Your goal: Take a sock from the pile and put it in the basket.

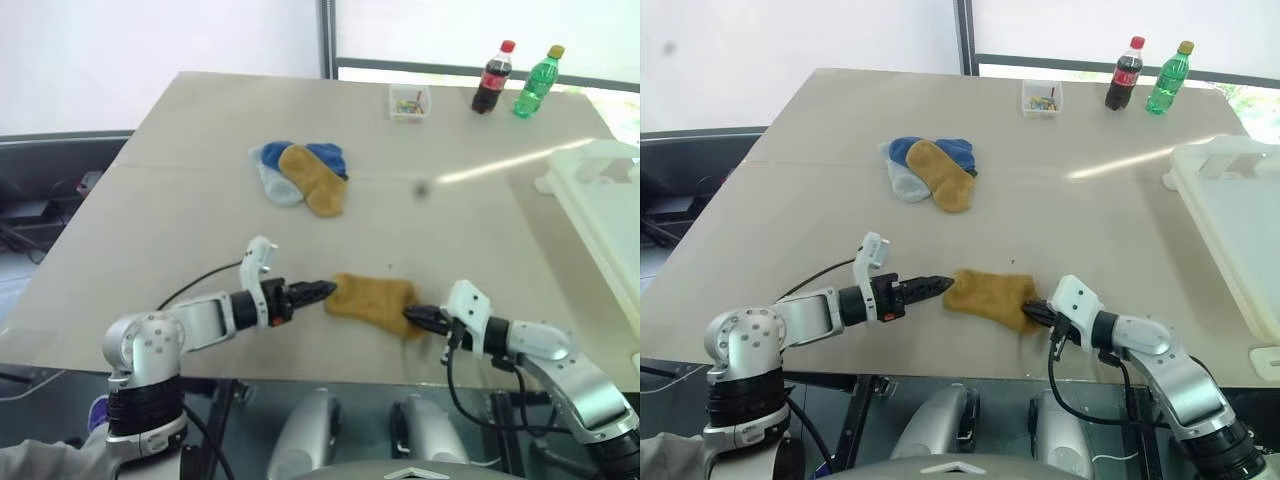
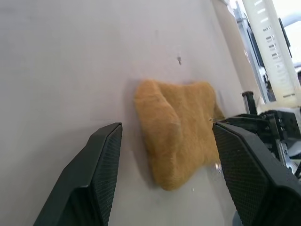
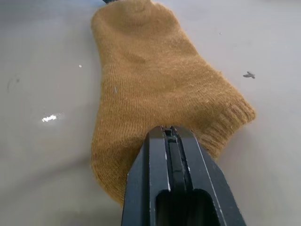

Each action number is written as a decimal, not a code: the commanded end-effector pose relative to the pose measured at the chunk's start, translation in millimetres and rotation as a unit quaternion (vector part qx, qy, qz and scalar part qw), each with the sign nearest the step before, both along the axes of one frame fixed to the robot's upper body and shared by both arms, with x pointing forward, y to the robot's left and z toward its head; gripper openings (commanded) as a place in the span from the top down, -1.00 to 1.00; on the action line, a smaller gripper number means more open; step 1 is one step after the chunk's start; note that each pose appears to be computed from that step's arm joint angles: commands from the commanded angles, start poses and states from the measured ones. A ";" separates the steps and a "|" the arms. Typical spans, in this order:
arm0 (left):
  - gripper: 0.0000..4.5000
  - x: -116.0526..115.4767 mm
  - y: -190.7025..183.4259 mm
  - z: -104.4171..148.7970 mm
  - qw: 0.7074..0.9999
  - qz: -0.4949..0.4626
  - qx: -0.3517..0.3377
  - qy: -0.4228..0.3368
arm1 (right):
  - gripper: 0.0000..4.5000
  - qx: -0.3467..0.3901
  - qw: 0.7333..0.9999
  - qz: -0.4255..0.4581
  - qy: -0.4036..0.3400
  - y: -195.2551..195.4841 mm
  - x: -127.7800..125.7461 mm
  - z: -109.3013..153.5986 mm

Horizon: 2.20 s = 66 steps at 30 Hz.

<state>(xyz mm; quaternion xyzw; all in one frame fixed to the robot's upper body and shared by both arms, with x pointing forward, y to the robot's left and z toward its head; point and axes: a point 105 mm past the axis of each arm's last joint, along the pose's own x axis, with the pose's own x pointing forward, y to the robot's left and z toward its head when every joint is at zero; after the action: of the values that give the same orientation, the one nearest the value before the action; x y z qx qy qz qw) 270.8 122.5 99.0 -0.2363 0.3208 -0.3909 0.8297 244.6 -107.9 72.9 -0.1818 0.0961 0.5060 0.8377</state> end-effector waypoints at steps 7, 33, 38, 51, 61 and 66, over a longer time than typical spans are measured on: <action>-0.44 6.0 4.8 -44.3 0.985 -0.010 0.173 0.011 | 0.98 -0.072 0.997 0.002 -0.028 -30.6 5.6 -15.4; 0.56 11.8 -3.3 -27.6 0.993 0.005 0.109 -0.054 | 1.00 -0.033 0.998 0.011 -0.056 -17.0 9.0 5.4; 0.99 5.8 -11.1 -15.5 0.995 -0.027 0.075 -0.065 | 1.00 -0.028 0.998 0.011 -0.057 -13.9 6.2 7.5; -0.60 -4.9 -9.5 11.5 0.995 -0.061 0.012 -0.082 | -0.02 0.092 0.994 -0.061 -0.024 -12.9 7.4 51.4; -0.60 -2.6 -28.1 -17.4 0.995 -0.063 0.050 -0.053 | -0.02 0.027 0.991 -0.105 0.074 -27.6 -2.3 4.0; 0.01 0.3 -32.2 -23.0 0.996 -0.054 0.053 -0.051 | 0.57 0.011 0.991 -0.107 0.074 -31.1 -0.6 -3.2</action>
<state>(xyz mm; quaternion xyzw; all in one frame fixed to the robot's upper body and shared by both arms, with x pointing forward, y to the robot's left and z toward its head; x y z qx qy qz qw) 276.3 92.7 86.9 -0.1531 0.2884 -0.4317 0.8408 244.1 -136.7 71.7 -0.1136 0.1664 0.4275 0.8813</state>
